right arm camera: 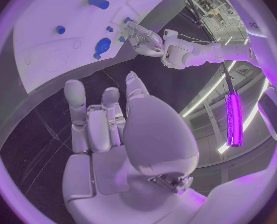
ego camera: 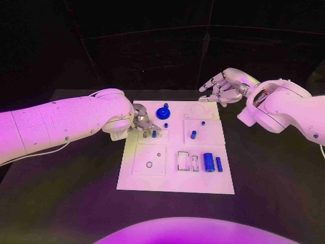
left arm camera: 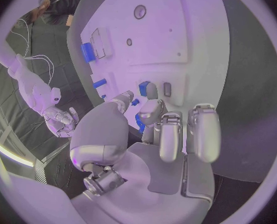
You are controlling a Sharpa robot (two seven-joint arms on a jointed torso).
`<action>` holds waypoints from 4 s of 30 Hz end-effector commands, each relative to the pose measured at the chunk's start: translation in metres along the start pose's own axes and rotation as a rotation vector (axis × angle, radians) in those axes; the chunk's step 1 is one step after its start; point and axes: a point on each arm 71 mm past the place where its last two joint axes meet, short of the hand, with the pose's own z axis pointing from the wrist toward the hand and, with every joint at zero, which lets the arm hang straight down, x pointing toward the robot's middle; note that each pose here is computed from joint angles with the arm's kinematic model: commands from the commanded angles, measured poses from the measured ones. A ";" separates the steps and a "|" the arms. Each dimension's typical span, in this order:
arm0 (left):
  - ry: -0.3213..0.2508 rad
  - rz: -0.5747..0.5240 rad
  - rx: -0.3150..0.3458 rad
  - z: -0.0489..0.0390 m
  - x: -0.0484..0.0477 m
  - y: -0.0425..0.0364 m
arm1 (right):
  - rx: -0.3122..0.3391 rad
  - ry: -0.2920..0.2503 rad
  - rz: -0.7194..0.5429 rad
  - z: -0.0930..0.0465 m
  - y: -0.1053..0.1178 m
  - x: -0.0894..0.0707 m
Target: Assemble the parts on the task board
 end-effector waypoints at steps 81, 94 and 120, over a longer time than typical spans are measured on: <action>0.015 0.142 -0.151 0.0357 -0.0717 0.0080 | -0.025 -0.036 -0.038 0.006 0.004 -0.001; 0.003 0.133 -0.141 0.0376 -0.0709 0.0072 | -0.024 -0.036 -0.038 0.006 0.004 -0.001; 0.004 0.129 -0.118 0.0395 -0.0694 0.0059 | -0.023 -0.030 -0.038 0.006 0.004 -0.001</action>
